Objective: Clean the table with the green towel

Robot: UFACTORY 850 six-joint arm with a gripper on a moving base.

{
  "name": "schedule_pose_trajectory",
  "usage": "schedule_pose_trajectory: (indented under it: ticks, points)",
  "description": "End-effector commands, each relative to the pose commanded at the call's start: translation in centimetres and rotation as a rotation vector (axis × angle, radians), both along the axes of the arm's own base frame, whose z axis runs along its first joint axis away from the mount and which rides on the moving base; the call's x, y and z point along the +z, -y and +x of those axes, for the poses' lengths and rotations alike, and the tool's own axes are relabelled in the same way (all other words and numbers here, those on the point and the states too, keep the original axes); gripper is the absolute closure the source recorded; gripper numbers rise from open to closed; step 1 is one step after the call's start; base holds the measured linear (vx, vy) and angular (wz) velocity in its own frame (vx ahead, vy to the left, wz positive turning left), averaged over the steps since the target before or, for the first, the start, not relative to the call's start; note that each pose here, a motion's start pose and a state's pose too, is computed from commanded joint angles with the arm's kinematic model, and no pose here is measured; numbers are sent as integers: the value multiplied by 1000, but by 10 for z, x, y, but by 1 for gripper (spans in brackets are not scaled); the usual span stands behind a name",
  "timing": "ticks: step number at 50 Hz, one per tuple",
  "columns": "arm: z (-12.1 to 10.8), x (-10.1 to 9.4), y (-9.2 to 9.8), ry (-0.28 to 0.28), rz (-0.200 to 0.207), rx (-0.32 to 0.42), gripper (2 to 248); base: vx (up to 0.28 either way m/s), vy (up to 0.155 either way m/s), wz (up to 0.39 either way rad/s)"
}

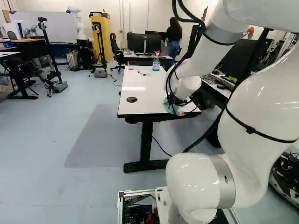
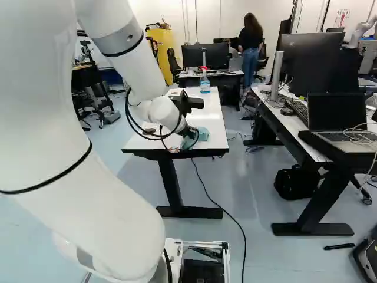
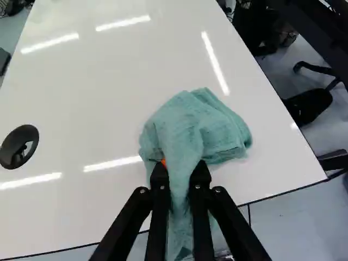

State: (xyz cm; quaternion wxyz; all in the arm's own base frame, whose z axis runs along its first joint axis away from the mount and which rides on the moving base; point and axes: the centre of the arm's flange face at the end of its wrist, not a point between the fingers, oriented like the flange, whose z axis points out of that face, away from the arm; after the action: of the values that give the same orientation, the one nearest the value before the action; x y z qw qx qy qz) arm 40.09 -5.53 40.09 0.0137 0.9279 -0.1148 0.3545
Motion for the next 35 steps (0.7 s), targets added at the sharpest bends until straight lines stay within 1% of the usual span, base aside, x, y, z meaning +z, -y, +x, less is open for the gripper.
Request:
schedule_pose_trajectory:
  ticks: [11,23,35]
  points:
    - [6,0,-15,0,0,38,205,0,0,0]
    - [6,1,-15,2,0,38,205,0,0,0]
    - [2,12,-15,28,-3,38,205,0,0,0]
